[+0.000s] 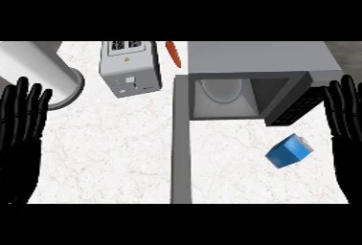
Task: Pick up the milk, place it into the microwave and close the microwave
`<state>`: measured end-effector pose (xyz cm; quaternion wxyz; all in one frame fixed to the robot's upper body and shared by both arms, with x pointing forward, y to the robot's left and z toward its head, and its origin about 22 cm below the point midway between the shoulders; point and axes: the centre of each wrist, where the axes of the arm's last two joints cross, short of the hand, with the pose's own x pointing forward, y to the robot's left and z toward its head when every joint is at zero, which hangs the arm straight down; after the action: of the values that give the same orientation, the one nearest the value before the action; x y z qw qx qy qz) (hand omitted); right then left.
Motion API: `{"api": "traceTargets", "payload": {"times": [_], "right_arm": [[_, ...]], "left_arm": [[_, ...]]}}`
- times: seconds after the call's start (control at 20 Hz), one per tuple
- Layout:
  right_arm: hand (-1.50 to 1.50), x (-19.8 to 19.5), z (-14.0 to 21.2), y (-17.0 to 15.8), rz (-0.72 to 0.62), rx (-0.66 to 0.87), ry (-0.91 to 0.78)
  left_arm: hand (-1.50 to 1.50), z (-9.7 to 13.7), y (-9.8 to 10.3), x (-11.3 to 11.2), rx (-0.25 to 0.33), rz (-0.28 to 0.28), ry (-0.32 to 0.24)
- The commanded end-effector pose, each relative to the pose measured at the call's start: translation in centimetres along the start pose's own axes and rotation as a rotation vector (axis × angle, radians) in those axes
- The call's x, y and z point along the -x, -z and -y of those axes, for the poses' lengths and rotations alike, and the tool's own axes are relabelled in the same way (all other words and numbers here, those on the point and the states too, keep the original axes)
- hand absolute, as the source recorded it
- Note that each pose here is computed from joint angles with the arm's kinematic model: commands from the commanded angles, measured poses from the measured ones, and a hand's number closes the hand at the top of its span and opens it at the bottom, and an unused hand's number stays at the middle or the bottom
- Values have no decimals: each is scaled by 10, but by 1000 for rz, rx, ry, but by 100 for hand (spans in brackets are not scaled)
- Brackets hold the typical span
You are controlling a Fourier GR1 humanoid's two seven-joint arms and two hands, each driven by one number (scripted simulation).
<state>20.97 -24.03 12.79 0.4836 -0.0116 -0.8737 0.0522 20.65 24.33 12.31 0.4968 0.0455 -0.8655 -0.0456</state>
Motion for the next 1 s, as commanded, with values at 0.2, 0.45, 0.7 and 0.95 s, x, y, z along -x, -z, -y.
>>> {"api": "traceTargets", "payload": {"times": [0.2,0.45,0.7,0.95], "right_arm": [[-150,-16,61,-10,13,-255,74],[-150,-21,84,-11,-25,-389,200],[-150,-37,109,-12,-77,-360,212],[-150,-16,132,-10,-105,-322,148]], "left_arm": [[-150,-22,13,2,83,-13,-47],[-150,-36,-7,-1,72,-124,-276],[-150,-65,-21,-13,101,-114,-293],[-150,-96,-44,-22,94,-129,-298]]}}
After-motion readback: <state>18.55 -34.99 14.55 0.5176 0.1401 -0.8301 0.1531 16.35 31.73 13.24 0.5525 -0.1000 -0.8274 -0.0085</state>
